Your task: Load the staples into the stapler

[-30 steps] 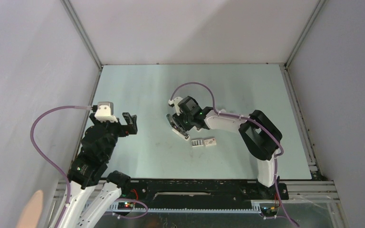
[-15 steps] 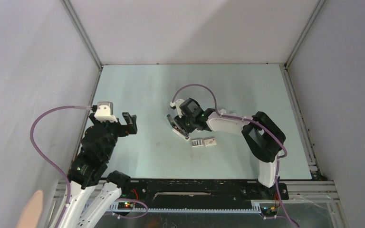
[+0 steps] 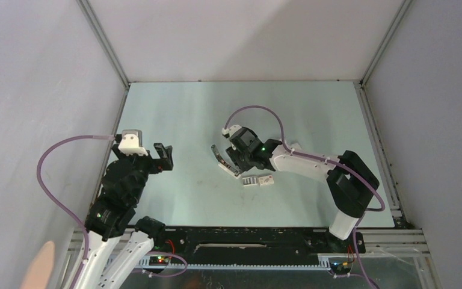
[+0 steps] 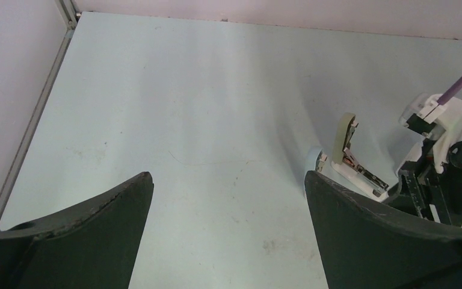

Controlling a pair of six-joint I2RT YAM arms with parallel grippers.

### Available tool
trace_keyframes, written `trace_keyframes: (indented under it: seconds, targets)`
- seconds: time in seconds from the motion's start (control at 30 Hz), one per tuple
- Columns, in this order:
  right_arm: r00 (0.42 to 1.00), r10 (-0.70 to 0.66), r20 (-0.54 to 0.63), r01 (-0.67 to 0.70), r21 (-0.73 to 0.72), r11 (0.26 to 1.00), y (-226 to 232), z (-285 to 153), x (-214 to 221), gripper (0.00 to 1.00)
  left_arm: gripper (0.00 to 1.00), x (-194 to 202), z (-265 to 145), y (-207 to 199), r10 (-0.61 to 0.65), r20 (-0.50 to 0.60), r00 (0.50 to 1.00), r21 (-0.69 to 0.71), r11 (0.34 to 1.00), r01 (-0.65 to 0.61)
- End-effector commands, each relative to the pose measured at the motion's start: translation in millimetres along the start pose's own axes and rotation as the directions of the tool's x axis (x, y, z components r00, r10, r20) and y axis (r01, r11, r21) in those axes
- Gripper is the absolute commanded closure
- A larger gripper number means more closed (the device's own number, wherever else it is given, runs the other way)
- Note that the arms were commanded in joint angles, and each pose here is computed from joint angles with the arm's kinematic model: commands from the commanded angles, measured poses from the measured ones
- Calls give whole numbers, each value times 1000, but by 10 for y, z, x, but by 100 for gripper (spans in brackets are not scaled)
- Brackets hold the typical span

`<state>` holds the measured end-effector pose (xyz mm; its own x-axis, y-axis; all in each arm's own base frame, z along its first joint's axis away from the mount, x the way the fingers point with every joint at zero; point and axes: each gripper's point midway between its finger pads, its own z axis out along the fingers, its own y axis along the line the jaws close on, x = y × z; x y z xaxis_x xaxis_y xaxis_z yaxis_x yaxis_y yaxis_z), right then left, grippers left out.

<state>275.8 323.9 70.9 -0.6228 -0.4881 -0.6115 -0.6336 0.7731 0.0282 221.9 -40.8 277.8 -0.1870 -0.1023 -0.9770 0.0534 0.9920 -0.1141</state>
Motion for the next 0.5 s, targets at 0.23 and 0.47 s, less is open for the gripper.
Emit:
trace_keyframes:
  seconds: [0.23,0.47]
  targets:
    - [933,348,-88,-322,225,920,69,-325,448,57,0,-115,-63,-15,-21,65,998,21,1000,19]
    - [915,395,-84,-364,252,897,116,-241,510,59,0,-129,-94,-30,-23,75,997,32,999,21]
